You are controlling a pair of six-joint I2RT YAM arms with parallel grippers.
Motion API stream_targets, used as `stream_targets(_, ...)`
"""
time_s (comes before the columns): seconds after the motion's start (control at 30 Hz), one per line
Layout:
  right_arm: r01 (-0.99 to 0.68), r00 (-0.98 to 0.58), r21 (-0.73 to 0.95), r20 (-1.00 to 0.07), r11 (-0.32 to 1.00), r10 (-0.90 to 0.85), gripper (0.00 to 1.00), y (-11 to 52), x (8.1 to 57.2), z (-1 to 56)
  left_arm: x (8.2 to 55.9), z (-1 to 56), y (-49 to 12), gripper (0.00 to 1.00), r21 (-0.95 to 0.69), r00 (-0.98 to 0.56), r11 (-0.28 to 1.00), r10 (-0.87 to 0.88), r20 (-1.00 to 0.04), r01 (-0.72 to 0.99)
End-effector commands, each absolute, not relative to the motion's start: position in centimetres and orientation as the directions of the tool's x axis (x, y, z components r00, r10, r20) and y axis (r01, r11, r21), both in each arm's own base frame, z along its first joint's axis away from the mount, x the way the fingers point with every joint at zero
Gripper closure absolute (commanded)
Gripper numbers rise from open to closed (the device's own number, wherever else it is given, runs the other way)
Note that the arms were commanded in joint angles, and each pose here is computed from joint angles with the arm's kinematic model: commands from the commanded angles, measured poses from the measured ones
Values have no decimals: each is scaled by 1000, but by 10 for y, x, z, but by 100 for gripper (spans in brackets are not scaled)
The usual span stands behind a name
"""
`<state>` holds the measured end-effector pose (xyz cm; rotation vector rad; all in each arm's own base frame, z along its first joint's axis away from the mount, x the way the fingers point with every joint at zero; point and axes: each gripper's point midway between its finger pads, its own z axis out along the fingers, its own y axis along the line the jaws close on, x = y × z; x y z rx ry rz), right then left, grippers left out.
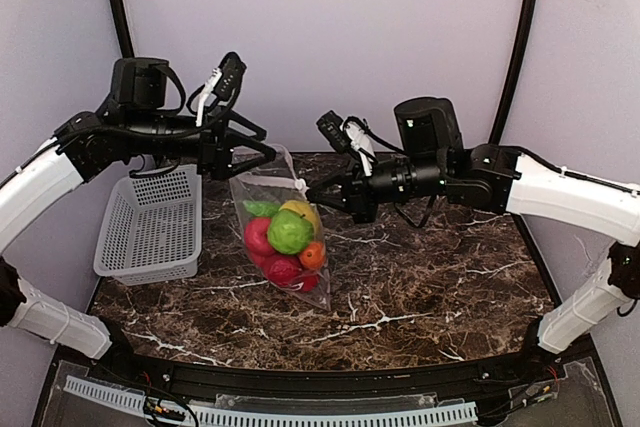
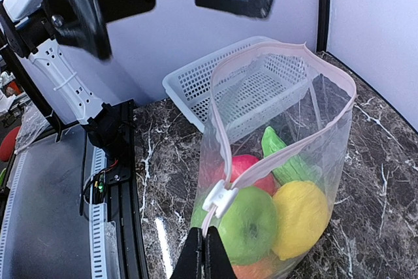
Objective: Place the food in the zip-top bag and seal the zipper
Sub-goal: Pass from the left arm to the right, then zip the zipper of the food storage bag.
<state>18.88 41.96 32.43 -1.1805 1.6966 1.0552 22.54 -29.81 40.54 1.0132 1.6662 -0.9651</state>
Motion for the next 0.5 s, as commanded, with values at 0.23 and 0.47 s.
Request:
stream_targets(0.23, -966, -211, 171, -955, 194, -209, 100, 414, 180, 353, 204, 388, -342, 42, -145, -138, -2, 300, -944, 989)
stream_targets(0.47, -967, -212, 174, -955, 187, -209, 100, 417, 181, 353, 205, 368, -351, 52, -210, -179, -49, 358, -916, 977)
